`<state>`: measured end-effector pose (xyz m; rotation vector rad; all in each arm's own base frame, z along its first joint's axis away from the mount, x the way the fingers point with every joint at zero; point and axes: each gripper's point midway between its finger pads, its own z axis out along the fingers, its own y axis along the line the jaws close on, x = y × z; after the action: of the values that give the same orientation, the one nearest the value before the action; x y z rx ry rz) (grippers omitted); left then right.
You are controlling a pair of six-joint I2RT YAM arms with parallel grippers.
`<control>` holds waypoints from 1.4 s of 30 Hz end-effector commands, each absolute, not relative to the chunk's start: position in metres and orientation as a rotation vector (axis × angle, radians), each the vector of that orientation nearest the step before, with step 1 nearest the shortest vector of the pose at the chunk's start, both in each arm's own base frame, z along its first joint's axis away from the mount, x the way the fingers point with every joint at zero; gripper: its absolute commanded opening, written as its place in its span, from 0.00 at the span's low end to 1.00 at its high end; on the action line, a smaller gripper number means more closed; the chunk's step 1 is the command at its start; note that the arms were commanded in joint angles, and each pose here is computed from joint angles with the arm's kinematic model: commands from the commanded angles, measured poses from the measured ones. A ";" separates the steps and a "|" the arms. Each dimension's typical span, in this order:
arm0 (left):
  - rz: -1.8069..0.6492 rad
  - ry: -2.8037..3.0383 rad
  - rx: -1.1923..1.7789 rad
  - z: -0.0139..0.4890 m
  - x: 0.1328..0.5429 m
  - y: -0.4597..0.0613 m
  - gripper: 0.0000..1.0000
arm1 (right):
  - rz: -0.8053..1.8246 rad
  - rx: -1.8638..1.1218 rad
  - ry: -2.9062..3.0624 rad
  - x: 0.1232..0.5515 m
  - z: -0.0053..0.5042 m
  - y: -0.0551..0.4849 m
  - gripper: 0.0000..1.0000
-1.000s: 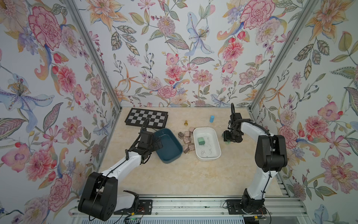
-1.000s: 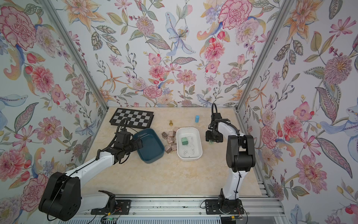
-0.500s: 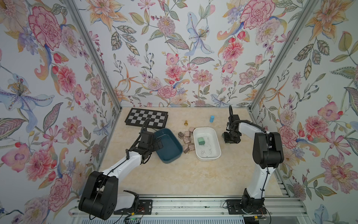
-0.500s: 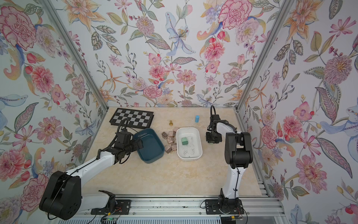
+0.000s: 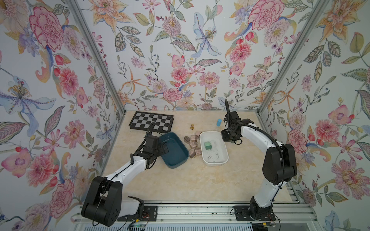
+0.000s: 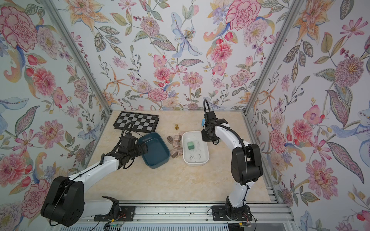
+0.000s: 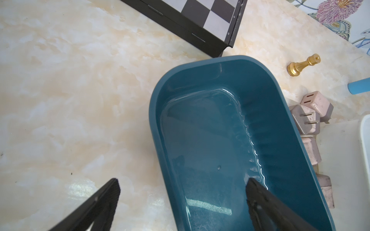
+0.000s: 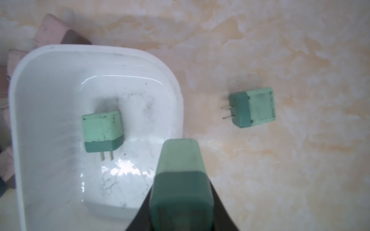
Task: Place the plugs by color into the storage box
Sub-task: Pick up the plug from the center of the board, then place the plug in the storage box.
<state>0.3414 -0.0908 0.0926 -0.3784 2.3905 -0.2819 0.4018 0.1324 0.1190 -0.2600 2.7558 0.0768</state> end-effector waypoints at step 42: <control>-0.279 2.372 -0.394 0.095 0.339 -0.090 0.99 | 0.136 -0.068 2.685 0.433 0.158 0.131 0.84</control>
<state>0.3414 -0.0909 0.0964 -0.3773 2.3803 -0.2882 0.4259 0.1588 0.1262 -0.1938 2.7345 0.1132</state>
